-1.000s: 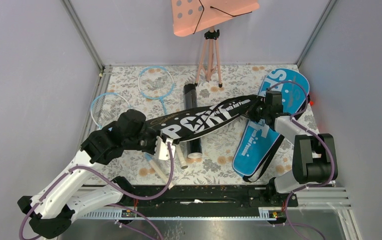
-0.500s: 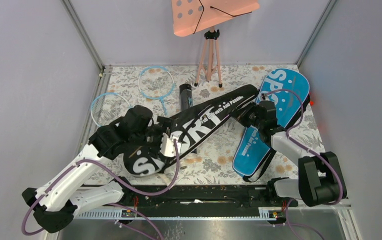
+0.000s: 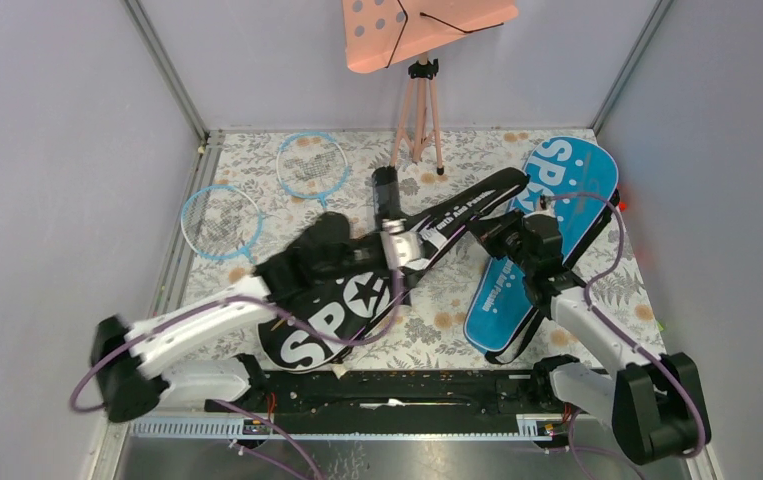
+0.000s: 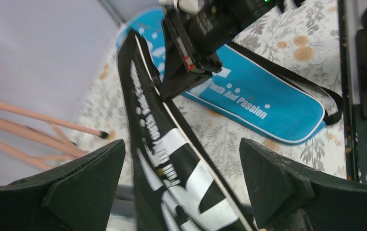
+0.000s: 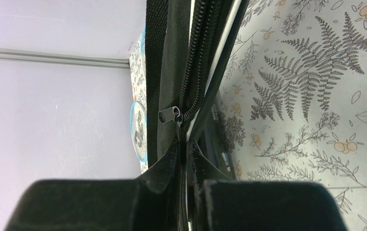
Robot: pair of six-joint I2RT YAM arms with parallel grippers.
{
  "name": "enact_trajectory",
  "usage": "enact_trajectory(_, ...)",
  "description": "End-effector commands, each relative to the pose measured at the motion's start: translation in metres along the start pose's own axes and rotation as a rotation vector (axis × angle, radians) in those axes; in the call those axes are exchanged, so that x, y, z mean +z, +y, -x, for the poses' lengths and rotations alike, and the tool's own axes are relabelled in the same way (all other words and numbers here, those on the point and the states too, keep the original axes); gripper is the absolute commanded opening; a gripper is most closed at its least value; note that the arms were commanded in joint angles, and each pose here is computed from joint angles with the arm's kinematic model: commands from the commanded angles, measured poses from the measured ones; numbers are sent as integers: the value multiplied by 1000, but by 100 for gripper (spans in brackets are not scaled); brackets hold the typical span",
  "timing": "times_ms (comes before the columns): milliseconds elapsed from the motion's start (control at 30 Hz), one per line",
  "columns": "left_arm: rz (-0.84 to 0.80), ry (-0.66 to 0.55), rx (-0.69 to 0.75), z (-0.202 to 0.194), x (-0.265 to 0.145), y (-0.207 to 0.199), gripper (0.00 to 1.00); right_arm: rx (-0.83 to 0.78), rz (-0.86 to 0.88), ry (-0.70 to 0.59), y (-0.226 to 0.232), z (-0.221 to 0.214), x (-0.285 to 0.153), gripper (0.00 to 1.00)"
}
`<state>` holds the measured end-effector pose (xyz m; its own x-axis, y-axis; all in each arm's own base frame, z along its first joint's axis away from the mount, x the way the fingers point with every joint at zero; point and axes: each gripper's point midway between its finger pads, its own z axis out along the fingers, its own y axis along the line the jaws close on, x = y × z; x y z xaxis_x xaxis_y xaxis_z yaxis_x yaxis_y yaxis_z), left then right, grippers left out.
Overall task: Pack up the badminton gear
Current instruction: Zip the racket bag at the center of the board.
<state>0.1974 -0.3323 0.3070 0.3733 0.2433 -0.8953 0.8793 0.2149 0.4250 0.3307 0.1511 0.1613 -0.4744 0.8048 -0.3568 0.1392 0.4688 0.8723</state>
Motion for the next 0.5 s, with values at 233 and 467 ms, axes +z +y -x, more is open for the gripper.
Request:
enact_trajectory(233,573,273,-196,-89,103,-18,81,-20,99,-58,24,6,-45,1)
enact_trajectory(467,826,321,-232,-119,84,0,48,-35,105,-18,17,-6,-54,2)
